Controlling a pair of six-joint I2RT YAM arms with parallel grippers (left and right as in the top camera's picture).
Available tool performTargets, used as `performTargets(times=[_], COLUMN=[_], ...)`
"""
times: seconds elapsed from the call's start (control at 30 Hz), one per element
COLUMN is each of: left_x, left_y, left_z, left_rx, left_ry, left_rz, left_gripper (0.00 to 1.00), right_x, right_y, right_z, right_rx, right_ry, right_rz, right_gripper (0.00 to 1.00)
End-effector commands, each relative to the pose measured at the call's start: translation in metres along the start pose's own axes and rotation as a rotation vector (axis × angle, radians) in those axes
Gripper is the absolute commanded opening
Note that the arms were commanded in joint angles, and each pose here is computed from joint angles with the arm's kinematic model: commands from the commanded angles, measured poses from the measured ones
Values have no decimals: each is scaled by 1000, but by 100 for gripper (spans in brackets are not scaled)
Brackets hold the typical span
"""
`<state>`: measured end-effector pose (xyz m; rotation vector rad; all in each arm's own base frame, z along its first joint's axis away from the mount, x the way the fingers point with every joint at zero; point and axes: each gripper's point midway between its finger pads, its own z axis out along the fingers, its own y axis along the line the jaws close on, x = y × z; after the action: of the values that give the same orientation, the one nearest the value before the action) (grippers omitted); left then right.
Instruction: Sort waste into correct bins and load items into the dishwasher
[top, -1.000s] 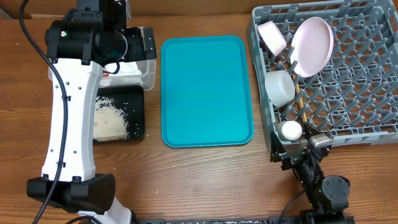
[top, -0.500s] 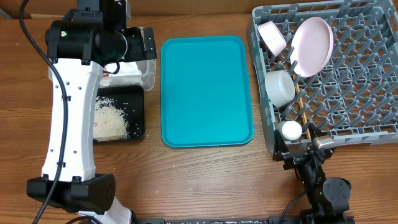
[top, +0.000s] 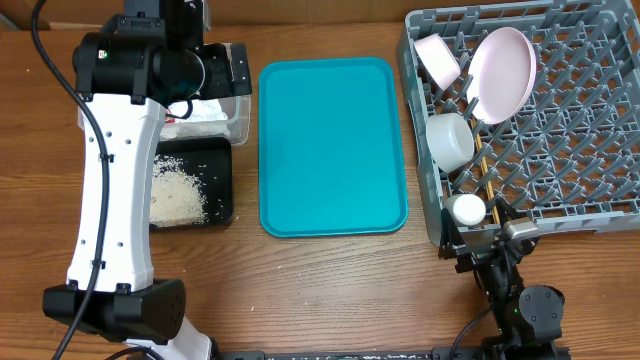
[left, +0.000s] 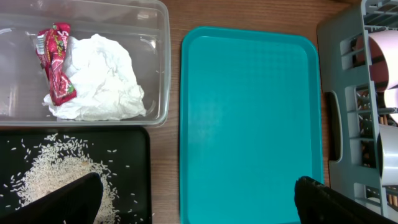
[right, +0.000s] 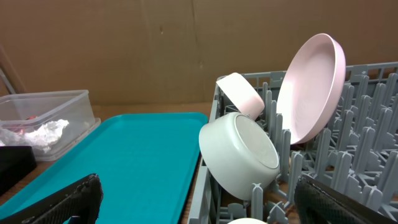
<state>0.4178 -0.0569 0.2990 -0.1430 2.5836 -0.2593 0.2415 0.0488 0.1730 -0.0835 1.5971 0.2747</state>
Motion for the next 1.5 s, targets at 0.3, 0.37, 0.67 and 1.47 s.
performTargets(times=[0.3,0.37,0.67,1.47], left_x=[-29,-16,-8,167], left_y=[9,6,-3,92], left_z=[-16,-25,-49,-5], left_rx=[-104,-126,-119,-95], left_ry=[-148,-124,-239,-776], left_rz=[59,103,192,167], left_gripper=[100,100,100,100], right_x=[1,1,1,1], right_y=[-2,-2,-2,-2], right_z=[0,0,0,0], right_rx=[11,10,11,11], right_ry=[-7,-7,-7,-7], right_rz=[8,8,8,8], right_gripper=[100,100,100,100])
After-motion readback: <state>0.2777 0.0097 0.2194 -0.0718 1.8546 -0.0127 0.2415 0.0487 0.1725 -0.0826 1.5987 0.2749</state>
